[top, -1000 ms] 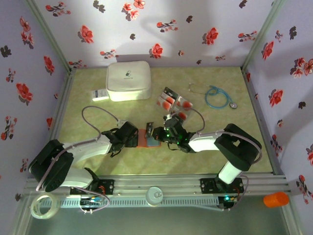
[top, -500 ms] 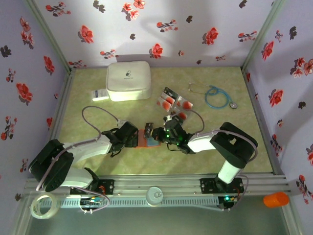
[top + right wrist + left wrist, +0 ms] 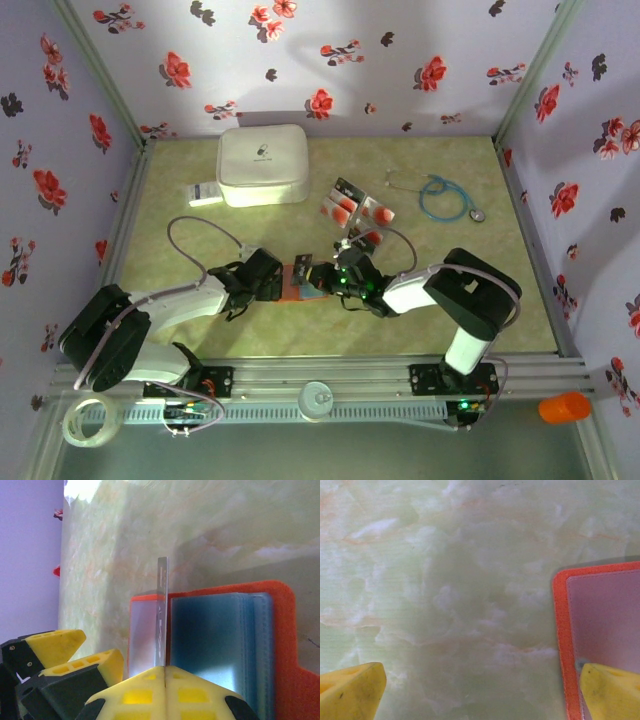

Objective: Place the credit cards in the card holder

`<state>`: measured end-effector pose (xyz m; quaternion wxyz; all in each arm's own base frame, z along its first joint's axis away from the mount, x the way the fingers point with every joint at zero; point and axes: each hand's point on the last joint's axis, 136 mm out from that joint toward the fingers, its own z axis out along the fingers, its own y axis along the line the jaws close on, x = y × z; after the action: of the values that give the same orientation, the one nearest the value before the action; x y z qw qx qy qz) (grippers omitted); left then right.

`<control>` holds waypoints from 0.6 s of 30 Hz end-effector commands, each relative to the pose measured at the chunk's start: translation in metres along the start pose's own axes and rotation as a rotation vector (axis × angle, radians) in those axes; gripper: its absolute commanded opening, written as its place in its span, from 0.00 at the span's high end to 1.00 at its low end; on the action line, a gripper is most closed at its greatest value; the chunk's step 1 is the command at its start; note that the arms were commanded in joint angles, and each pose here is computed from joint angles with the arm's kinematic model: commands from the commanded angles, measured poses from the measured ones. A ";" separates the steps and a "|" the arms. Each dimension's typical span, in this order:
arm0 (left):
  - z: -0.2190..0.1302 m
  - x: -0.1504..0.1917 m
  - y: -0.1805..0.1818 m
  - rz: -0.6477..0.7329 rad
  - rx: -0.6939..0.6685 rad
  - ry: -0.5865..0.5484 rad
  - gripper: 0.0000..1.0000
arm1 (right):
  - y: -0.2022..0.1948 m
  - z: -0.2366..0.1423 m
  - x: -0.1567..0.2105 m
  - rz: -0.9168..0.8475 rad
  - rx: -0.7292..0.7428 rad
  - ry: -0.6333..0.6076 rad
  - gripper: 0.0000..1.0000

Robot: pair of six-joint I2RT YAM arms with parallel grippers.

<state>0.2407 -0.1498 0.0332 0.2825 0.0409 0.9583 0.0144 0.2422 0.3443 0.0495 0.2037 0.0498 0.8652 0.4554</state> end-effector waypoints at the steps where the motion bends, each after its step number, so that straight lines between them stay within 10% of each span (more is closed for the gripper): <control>1: 0.000 0.001 0.003 0.014 -0.029 -0.003 0.00 | -0.007 0.002 0.011 0.021 -0.002 0.021 1.00; 18: 0.000 -0.001 0.003 0.016 -0.028 -0.004 0.00 | -0.024 -0.006 0.027 0.031 0.059 0.066 1.00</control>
<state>0.2407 -0.1498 0.0331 0.2824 0.0409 0.9583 0.0145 0.2291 0.3379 0.0352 0.1880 0.0512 0.8725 0.4481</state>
